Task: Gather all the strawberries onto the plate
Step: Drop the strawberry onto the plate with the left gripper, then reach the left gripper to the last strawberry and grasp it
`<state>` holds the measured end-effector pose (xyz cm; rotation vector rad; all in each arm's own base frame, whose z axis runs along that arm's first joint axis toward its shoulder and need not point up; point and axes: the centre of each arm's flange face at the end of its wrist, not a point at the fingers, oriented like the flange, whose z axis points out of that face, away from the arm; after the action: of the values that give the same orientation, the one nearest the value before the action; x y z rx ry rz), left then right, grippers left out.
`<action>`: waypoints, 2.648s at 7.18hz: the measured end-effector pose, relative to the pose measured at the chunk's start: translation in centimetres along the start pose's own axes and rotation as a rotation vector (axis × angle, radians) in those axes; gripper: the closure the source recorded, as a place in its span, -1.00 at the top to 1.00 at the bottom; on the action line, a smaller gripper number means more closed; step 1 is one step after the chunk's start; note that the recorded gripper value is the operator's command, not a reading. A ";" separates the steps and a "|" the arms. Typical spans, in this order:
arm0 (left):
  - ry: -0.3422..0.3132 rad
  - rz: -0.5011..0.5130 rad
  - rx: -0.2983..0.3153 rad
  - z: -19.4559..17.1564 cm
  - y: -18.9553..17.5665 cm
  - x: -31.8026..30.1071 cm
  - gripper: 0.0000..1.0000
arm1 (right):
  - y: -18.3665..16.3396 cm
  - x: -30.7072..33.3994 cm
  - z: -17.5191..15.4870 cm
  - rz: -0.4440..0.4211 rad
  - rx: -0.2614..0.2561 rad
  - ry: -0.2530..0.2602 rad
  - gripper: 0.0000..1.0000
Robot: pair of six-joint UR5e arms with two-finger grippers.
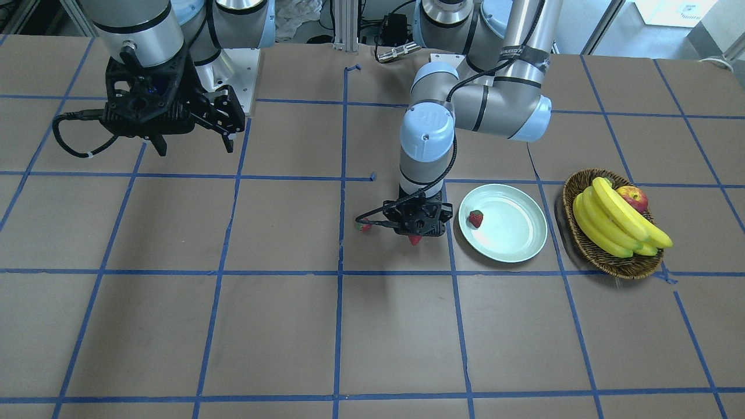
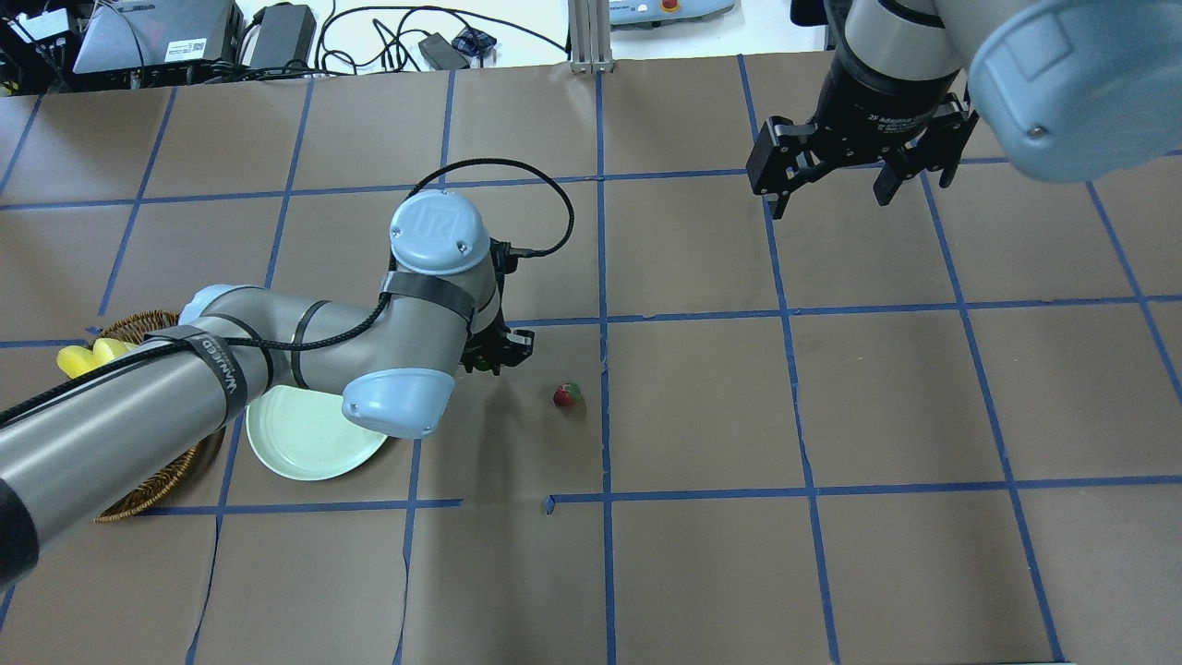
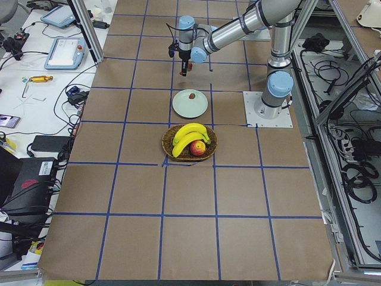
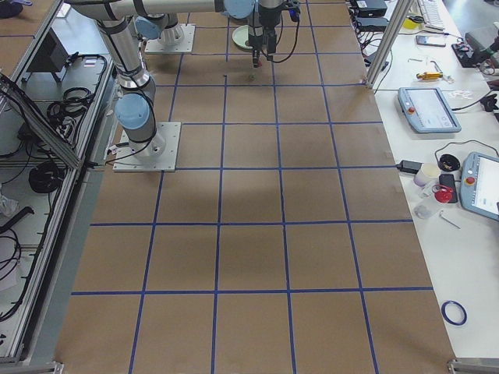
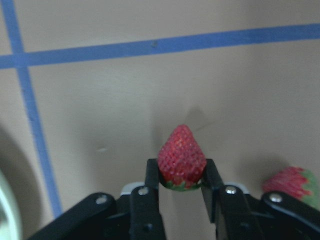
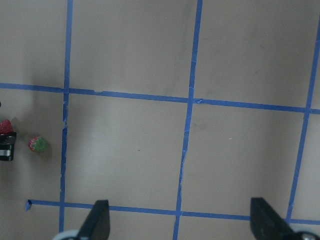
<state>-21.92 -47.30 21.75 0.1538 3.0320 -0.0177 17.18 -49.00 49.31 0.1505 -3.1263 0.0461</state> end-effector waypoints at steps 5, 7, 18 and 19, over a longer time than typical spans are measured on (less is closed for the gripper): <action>-0.008 0.160 -0.136 2.2 3.9 -17.1 -0.24 | -0.1 0.0 0.1 0.000 -0.001 0.000 1.00; 0.009 0.153 -0.152 4.5 5.3 -18.5 1.00 | 0.0 0.0 0.1 0.000 -0.001 0.000 1.00; 0.116 -0.110 -0.030 1.0 0.3 7.7 0.88 | 0.0 0.0 0.0 0.000 -0.002 0.000 1.00; 0.116 -0.123 -0.032 2.0 0.5 9.0 0.82 | 0.0 0.0 0.0 0.000 -0.002 0.000 1.00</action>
<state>-30.58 -45.96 18.75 -0.0356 3.1509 0.0310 17.19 -48.98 49.26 0.1502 -3.1263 0.0436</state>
